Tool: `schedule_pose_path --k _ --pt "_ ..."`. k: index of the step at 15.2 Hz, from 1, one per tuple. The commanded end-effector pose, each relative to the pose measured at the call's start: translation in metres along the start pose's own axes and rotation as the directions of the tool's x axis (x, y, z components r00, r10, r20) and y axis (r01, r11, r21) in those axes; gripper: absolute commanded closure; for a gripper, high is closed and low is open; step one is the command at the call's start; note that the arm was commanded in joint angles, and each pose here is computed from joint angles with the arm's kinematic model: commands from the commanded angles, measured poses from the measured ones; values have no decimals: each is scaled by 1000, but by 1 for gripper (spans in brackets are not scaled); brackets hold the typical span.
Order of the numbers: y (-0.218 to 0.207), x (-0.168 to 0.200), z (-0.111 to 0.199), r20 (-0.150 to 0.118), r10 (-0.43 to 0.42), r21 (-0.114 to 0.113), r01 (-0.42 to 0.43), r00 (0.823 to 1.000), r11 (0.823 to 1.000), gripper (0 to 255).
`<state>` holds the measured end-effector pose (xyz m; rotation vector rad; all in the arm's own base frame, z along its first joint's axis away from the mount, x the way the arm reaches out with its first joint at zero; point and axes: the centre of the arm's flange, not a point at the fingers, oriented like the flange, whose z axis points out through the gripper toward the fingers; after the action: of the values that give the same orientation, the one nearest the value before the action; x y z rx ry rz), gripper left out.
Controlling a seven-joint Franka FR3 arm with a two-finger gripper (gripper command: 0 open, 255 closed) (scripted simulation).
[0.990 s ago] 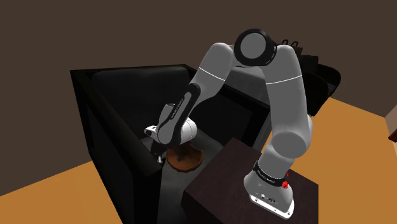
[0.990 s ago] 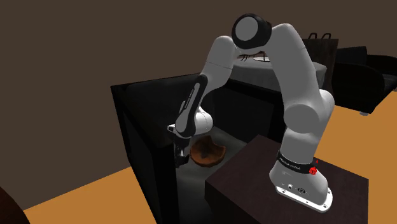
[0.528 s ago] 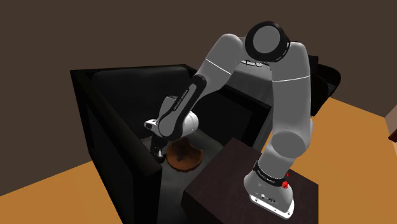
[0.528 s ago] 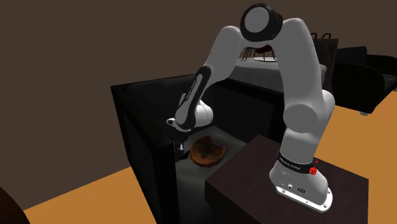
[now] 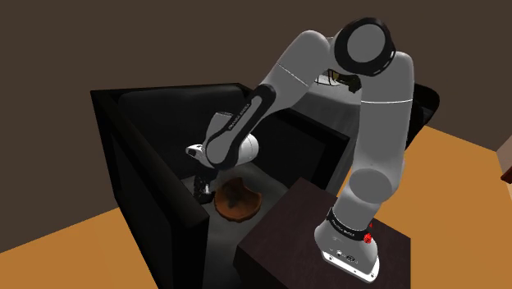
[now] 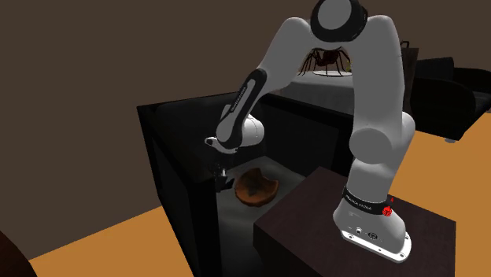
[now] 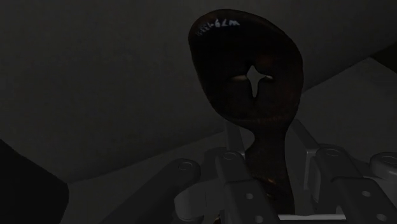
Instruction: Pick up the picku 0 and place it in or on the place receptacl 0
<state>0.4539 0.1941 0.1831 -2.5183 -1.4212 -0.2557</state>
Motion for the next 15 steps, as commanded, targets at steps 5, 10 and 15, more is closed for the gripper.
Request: schedule_pose_path --k 5,10,15 --pt "-5 8 -31 0 0 0 0 1000 1000 255" --pt "-8 15 -56 0 0 0 0 1000 1000 255" --pt "-11 22 -81 0 0 0 0 1000 1000 255"
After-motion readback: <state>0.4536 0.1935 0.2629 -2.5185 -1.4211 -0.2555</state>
